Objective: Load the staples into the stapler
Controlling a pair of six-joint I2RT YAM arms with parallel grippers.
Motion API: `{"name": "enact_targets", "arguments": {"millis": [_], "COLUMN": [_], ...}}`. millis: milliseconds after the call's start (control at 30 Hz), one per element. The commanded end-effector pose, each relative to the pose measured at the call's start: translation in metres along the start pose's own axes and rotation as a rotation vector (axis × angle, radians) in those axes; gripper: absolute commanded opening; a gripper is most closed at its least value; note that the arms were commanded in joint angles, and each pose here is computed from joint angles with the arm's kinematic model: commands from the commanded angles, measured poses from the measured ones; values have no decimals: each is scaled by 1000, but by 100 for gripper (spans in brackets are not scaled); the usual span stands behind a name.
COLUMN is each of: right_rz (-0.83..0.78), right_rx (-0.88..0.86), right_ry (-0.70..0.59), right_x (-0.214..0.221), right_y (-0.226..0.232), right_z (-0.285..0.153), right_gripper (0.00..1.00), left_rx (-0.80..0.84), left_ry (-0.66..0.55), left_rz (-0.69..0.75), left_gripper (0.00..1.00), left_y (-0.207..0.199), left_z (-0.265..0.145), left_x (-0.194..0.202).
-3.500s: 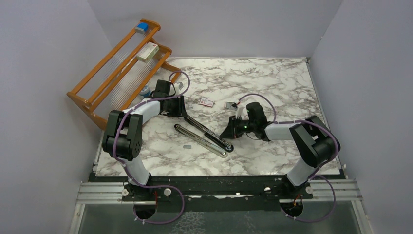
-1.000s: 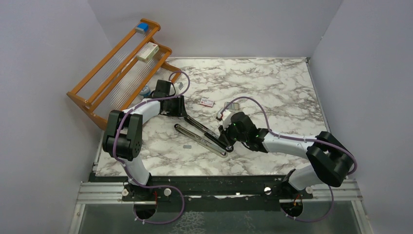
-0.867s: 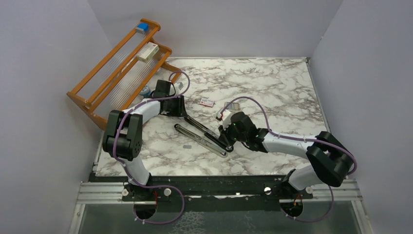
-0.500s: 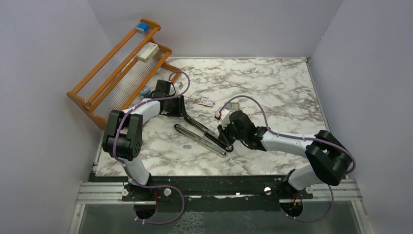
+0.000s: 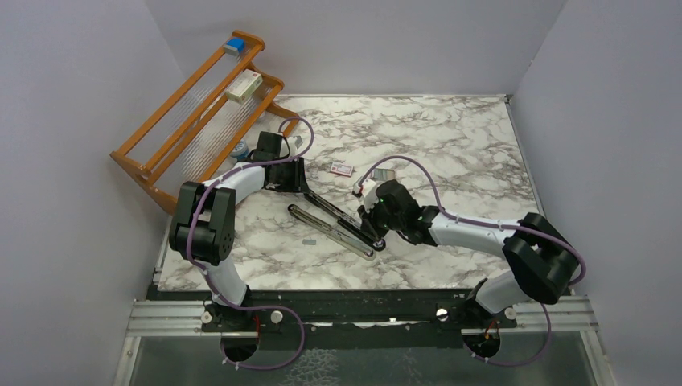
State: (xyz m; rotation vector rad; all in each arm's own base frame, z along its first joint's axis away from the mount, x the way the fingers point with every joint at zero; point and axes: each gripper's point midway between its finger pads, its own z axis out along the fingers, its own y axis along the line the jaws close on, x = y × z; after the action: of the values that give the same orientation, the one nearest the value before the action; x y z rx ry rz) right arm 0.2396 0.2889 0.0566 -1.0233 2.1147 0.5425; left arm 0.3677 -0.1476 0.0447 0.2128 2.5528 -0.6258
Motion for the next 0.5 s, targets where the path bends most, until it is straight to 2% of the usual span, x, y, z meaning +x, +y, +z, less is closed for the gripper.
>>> {"name": "enact_targets", "arguments": {"millis": [0, 467], "right_rz": [-22, -30], "right_rx": [4, 2], "right_ry": [35, 67], "right_x": [1, 6], "right_y": [0, 0], "right_z": [1, -1], "right_gripper": [15, 18], "left_rx": [-49, -50], "left_ry": [50, 48], "left_rz": [-3, 0], "left_gripper": [39, 39], "left_y": [13, 13], "left_z": [5, 4], "left_x": [12, 12]}}
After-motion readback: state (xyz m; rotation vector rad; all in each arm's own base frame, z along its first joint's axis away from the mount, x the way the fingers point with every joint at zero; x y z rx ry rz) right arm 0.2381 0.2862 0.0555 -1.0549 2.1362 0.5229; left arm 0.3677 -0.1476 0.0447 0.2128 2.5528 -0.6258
